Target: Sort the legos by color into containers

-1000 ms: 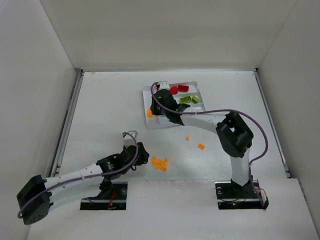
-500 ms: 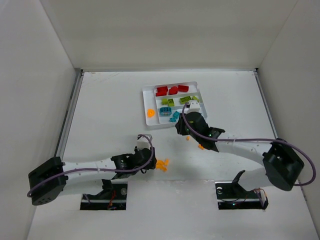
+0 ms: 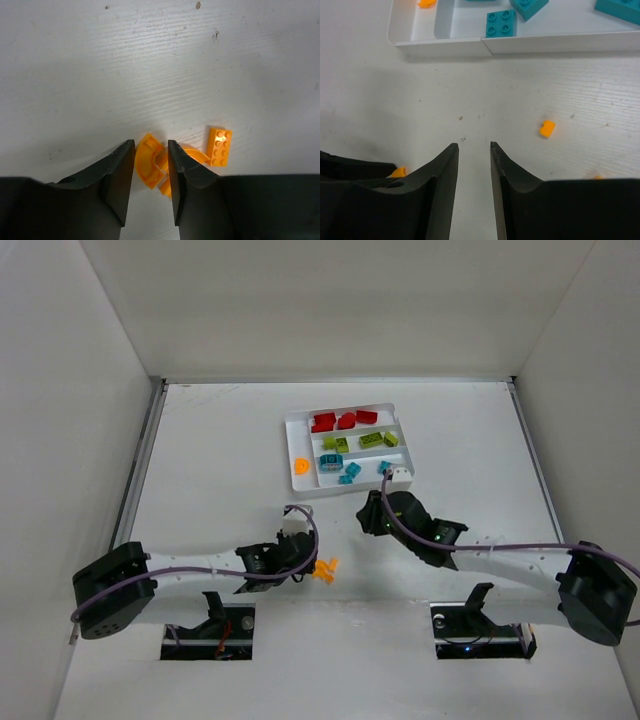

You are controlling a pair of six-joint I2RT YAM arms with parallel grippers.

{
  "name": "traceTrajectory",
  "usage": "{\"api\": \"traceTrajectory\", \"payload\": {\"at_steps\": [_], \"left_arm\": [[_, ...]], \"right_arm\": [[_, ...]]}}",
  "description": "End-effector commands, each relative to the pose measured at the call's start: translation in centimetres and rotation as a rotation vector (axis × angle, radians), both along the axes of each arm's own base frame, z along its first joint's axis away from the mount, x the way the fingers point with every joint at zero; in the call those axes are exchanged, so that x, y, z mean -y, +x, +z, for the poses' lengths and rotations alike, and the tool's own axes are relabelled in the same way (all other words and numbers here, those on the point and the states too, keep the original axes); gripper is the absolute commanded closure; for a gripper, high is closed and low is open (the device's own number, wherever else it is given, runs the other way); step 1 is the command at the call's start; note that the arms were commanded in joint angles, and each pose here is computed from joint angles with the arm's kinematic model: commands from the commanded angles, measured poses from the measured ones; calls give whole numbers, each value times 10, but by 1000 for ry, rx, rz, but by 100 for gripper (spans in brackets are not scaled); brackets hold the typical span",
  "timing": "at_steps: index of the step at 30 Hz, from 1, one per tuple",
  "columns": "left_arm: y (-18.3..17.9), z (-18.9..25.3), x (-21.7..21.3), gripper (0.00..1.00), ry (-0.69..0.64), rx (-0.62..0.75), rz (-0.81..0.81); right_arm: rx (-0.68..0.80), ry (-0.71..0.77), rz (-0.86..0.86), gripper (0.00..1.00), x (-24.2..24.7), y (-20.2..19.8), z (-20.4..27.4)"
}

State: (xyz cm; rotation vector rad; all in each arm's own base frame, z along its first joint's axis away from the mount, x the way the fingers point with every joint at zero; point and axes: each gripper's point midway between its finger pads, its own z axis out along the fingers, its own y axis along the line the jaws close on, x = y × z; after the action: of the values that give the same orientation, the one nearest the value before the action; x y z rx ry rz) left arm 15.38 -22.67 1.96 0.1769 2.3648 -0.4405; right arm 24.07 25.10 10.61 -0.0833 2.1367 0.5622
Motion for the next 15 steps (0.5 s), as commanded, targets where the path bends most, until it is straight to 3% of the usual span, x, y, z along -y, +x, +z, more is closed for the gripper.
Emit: {"api": "traceTrajectory", "payload": {"at_steps": [1,5,10,15], "left_arm": [[2,0,1,72,28,15,-7],[2,-2,-5,77,45,20,6],[0,-7,-12,77,98,14,2],[2,-11,-20,80,172,17,16]], "right_arm": [[34,48,2,62,-10,-1,14],[40,54,3,59,-11,-1,16],[46,51,-9,46,-3,-3,16],[1,-24,-129,46,30,3,-9]]}}
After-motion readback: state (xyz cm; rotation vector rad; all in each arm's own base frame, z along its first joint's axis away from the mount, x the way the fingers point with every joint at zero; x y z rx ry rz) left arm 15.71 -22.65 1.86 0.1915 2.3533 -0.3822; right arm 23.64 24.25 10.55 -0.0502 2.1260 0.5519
